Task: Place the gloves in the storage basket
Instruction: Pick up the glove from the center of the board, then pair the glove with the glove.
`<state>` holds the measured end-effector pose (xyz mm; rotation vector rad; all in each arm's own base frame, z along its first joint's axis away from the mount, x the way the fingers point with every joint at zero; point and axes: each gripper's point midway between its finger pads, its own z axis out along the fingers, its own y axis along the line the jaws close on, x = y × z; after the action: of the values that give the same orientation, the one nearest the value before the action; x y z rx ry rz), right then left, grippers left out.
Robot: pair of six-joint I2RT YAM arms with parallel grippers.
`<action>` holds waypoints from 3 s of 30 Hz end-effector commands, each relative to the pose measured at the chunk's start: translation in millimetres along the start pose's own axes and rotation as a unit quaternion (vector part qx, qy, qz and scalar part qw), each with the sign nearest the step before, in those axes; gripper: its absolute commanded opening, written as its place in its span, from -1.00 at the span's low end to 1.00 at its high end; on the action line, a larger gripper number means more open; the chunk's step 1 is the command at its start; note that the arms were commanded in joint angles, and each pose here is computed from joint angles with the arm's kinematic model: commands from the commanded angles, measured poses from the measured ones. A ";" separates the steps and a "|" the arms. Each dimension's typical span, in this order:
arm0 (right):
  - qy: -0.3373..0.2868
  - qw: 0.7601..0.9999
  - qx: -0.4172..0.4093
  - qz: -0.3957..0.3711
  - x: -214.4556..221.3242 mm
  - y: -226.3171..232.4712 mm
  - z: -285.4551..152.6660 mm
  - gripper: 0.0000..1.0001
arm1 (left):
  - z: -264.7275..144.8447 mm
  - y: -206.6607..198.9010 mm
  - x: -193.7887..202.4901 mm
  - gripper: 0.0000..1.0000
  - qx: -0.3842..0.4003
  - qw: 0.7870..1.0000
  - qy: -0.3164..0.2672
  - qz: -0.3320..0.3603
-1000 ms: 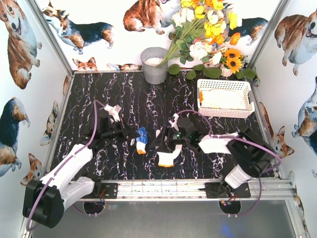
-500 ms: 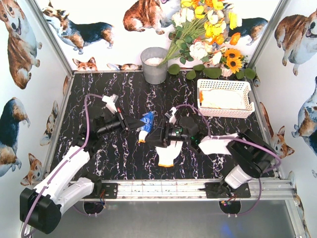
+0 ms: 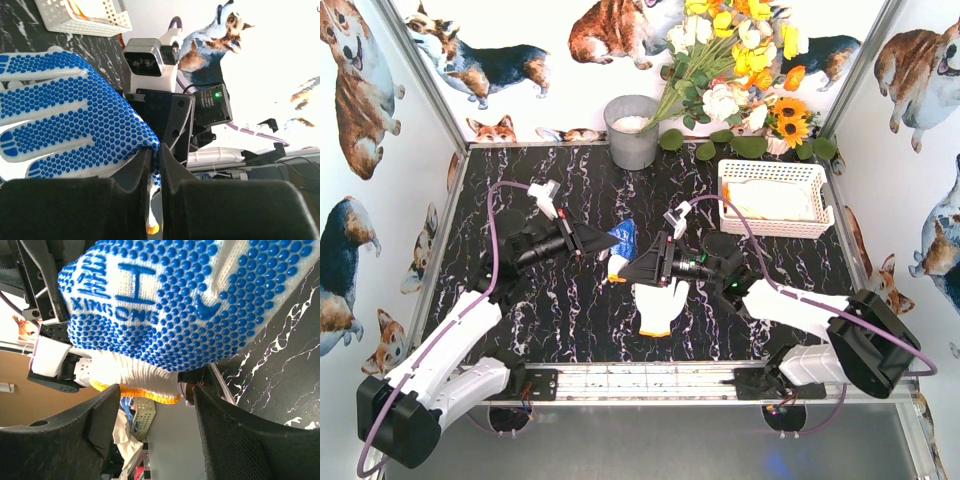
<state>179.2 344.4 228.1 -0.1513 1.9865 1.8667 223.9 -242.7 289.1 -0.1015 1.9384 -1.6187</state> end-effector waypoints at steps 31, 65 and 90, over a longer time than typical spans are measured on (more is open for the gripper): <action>-0.072 0.988 -0.061 -0.124 -21.1 83.1 -36.4 -0.39 | 3.8 -72.2 -0.9 -1.00 0.082 0.995 -0.008 0.052; -0.122 0.940 0.310 -0.078 -65.7 -50.1 -101.7 -1.00 | 116.6 84.9 -2.1 -1.00 -0.144 0.976 0.058 0.150; -0.011 0.944 0.323 0.067 22.1 -116.3 -97.1 -1.00 | 88.4 169.0 81.3 -0.38 -0.239 0.960 0.123 0.083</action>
<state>184.8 230.3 110.0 0.2213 2.5294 1.0946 256.3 -318.6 85.8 0.1035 2.4677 -1.0902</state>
